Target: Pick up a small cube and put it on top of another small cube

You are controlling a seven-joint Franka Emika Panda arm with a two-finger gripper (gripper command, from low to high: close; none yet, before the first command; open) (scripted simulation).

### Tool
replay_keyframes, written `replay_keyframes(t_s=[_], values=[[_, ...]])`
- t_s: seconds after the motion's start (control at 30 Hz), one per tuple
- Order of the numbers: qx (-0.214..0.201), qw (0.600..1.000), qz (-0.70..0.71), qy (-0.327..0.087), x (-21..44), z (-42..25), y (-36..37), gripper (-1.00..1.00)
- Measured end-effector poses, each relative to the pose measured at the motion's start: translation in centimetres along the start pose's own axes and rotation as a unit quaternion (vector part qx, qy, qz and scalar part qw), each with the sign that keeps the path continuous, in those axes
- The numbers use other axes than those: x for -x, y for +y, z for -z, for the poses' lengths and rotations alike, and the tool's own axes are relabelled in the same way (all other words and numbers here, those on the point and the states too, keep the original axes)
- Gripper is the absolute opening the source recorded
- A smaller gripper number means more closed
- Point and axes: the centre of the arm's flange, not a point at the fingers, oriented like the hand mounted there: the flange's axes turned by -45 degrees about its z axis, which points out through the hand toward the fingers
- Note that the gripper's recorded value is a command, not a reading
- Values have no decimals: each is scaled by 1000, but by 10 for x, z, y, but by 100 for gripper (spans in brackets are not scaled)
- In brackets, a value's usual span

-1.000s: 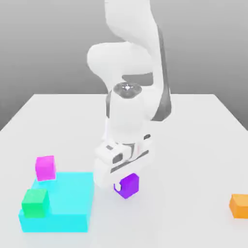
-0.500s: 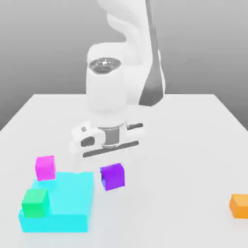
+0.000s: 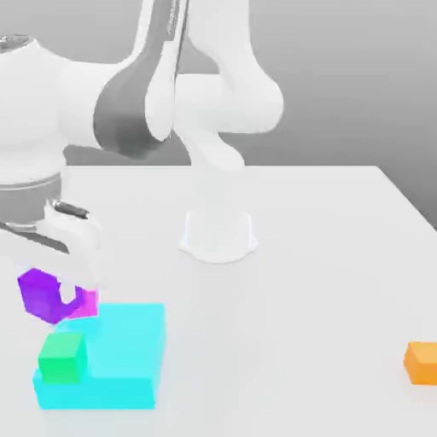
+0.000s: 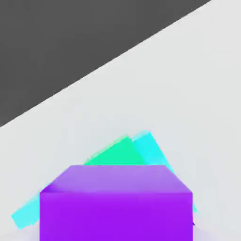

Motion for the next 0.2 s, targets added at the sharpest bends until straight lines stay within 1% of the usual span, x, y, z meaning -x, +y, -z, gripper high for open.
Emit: replay_keyframes(t_s=[0.03,0.2], values=[[1,1000,1,0,0,-13,-1,100],[1,1000,1,0,0,-13,-2,100]])
